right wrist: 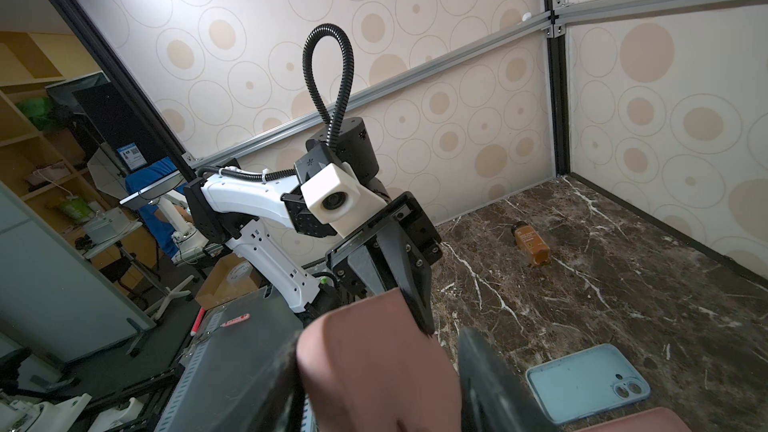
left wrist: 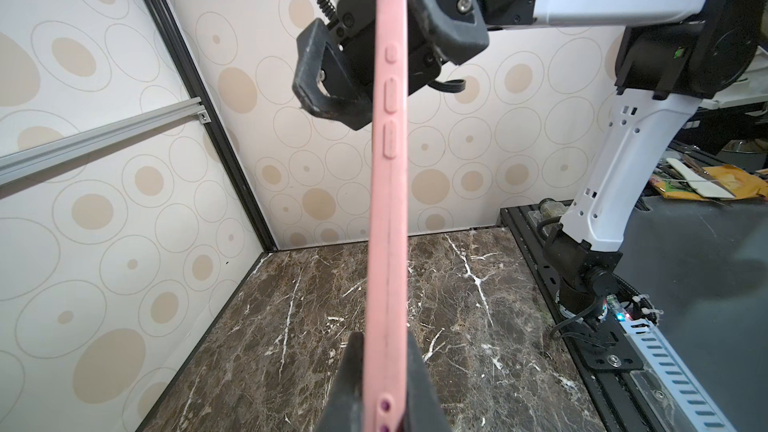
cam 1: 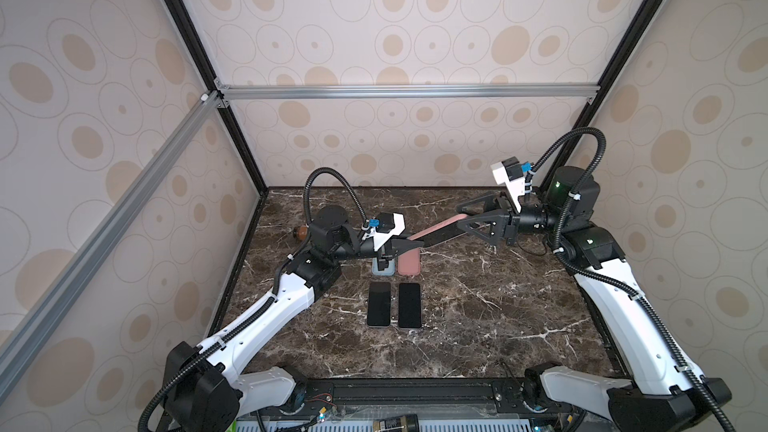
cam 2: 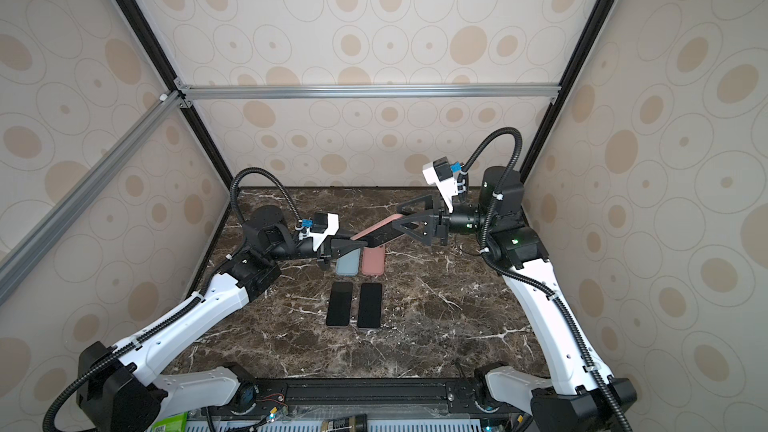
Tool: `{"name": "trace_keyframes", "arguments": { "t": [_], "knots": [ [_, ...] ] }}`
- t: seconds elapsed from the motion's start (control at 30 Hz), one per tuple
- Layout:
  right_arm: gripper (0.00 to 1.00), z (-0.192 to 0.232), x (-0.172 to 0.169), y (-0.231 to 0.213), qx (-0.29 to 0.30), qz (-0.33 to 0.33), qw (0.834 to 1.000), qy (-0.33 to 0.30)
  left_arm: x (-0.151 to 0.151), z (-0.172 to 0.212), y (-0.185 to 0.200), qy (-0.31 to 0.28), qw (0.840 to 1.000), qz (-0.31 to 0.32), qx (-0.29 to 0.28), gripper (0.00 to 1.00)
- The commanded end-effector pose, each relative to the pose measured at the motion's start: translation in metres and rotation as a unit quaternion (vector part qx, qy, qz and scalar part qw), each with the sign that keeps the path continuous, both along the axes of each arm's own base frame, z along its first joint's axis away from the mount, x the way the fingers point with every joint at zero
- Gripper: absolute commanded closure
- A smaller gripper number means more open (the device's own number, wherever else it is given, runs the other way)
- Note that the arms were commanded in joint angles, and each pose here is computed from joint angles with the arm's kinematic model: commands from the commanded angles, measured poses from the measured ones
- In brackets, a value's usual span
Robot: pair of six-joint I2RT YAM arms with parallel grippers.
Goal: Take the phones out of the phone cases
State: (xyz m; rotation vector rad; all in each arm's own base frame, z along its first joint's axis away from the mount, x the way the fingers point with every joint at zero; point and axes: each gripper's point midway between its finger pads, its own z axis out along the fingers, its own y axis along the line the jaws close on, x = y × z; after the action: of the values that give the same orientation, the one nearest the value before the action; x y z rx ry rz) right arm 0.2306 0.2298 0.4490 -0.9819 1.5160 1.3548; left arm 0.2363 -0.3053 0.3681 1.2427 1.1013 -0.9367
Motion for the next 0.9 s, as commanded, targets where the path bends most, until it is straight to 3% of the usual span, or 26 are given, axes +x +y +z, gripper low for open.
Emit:
{"name": "trace_keyframes", "arguments": {
  "t": [0.0,0.5,0.87],
  "knots": [
    [0.42,0.002,-0.002,0.003,0.006,0.012,1.0,-0.005,-0.005,0.025,0.003,-0.055,0.998,-0.005,-0.025,1.0],
    [0.55,-0.009,-0.002,0.013,-0.005,0.013,0.999,0.032,0.007,0.023,0.005,-0.069,0.997,0.034,-0.02,1.0],
    [0.51,-0.018,0.011,0.017,0.007,0.005,0.995,0.101,0.021,0.022,0.011,-0.109,0.991,0.084,0.0,1.0]
  ]
}}
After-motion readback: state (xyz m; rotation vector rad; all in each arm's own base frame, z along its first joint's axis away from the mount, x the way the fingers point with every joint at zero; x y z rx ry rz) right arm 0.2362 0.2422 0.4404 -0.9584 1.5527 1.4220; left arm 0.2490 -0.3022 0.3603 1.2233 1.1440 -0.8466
